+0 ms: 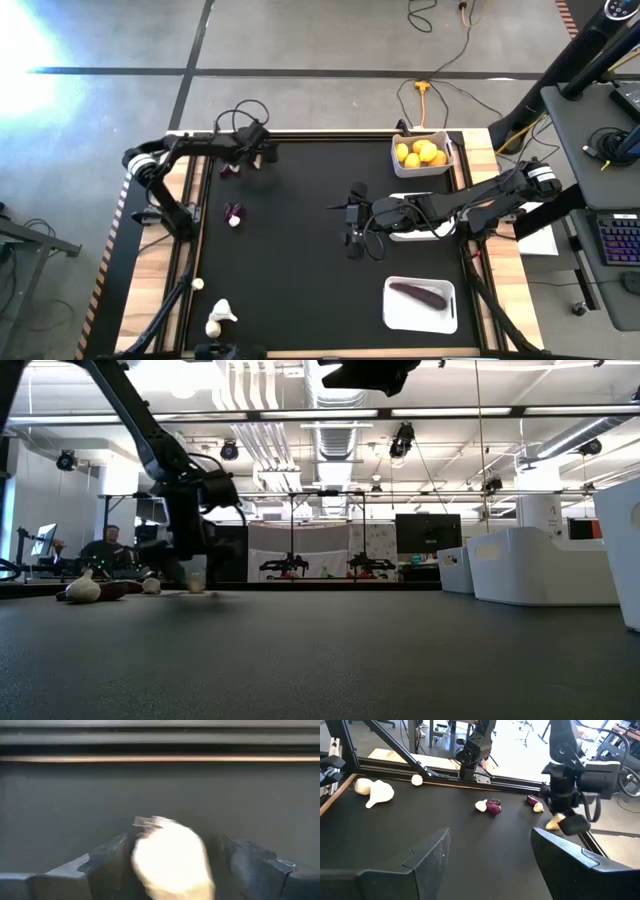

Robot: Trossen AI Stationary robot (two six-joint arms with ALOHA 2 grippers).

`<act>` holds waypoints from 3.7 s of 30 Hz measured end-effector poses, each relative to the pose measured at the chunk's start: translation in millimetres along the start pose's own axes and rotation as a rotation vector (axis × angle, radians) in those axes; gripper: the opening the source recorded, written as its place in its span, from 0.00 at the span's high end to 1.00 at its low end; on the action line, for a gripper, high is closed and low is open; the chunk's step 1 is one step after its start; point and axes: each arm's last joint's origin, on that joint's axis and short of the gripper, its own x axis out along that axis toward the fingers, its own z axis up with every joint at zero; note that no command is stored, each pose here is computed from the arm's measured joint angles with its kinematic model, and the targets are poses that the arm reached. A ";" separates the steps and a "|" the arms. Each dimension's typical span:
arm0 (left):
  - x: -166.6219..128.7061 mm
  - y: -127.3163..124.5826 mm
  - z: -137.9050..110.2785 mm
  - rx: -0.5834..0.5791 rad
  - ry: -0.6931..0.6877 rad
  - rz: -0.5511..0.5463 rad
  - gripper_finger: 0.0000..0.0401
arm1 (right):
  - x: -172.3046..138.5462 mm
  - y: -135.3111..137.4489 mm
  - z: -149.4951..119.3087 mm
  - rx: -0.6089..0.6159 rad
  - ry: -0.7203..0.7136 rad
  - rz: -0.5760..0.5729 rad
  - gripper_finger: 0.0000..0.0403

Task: Sort produce into baskets
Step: Move the garlic to the center of the table

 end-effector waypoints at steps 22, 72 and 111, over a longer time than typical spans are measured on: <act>-89.6 -118.9 -116.3 0.473 -0.057 -0.577 0.70 | -35.8 -0.2 -4.9 0.011 0.169 0.030 0.35; -193.8 -5.7 -198.3 0.452 0.149 0.075 0.31 | -38.8 5.4 -9.3 -0.037 0.129 -0.021 0.37; -143.4 -12.4 -224.6 0.317 -0.066 -0.298 0.76 | -38.2 5.5 -7.5 -0.056 0.102 -0.021 0.39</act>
